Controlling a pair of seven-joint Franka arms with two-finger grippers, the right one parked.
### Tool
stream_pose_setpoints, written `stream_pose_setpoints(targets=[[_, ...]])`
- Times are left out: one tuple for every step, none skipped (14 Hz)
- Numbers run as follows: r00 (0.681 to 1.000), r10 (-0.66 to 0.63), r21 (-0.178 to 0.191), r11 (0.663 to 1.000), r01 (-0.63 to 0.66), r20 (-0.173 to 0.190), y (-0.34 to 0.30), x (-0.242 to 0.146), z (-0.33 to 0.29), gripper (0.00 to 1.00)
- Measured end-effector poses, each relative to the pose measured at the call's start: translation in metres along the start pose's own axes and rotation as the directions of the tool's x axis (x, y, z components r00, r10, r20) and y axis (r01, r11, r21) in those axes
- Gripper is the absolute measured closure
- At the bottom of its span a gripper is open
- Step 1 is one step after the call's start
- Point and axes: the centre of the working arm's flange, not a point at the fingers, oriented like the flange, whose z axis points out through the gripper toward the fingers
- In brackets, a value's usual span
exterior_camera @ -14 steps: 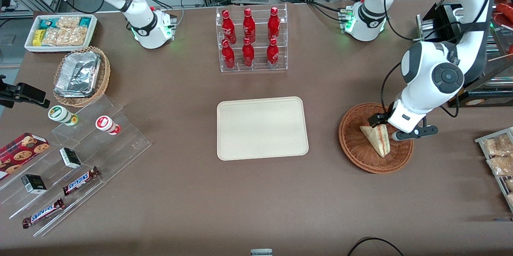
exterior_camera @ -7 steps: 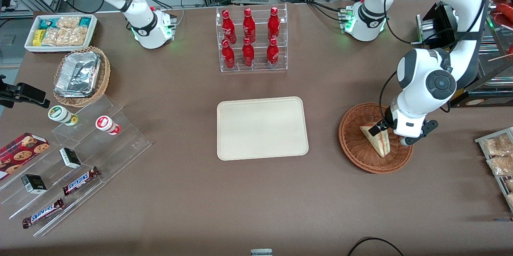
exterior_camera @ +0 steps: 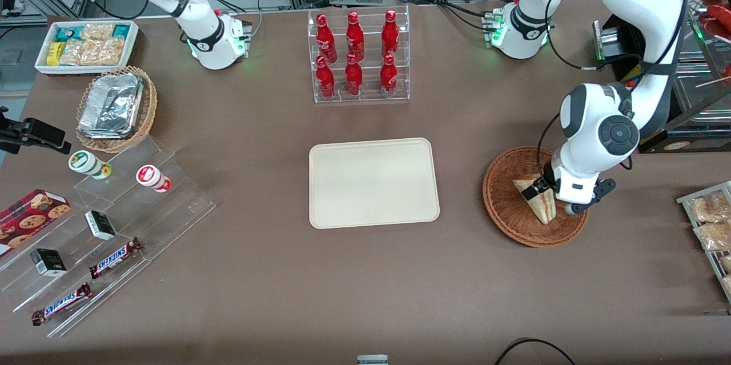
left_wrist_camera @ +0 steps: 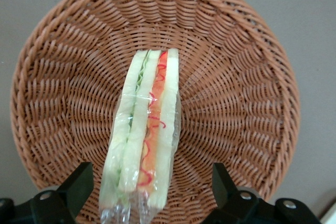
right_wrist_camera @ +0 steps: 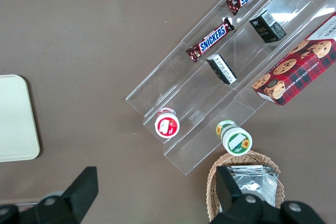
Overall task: Place sandwich from basket to tray
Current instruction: 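Lower the left gripper and close it on the sandwich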
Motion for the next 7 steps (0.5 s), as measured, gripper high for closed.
stream_pose_setpoints(targets=[[1.000, -0.001, 0.003, 1.000, 0.001, 0.005, 0.000, 0.001, 0.006, 0.00], [1.000, -0.003, 0.008, 1.000, 0.003, 0.012, -0.001, 0.001, 0.012, 0.00], [1.000, -0.005, 0.013, 1.000, 0.004, 0.018, -0.002, 0.001, 0.016, 0.00], [1.000, -0.006, 0.017, 1.000, 0.005, 0.023, -0.003, 0.001, 0.020, 0.01], [1.000, -0.001, 0.020, 1.000, 0.000, 0.027, -0.003, 0.001, 0.023, 0.04], [0.999, 0.015, 0.022, 1.000, -0.016, 0.030, -0.003, 0.001, 0.024, 0.15], [0.999, 0.037, 0.024, 0.999, -0.038, 0.033, -0.004, 0.001, 0.024, 0.29]])
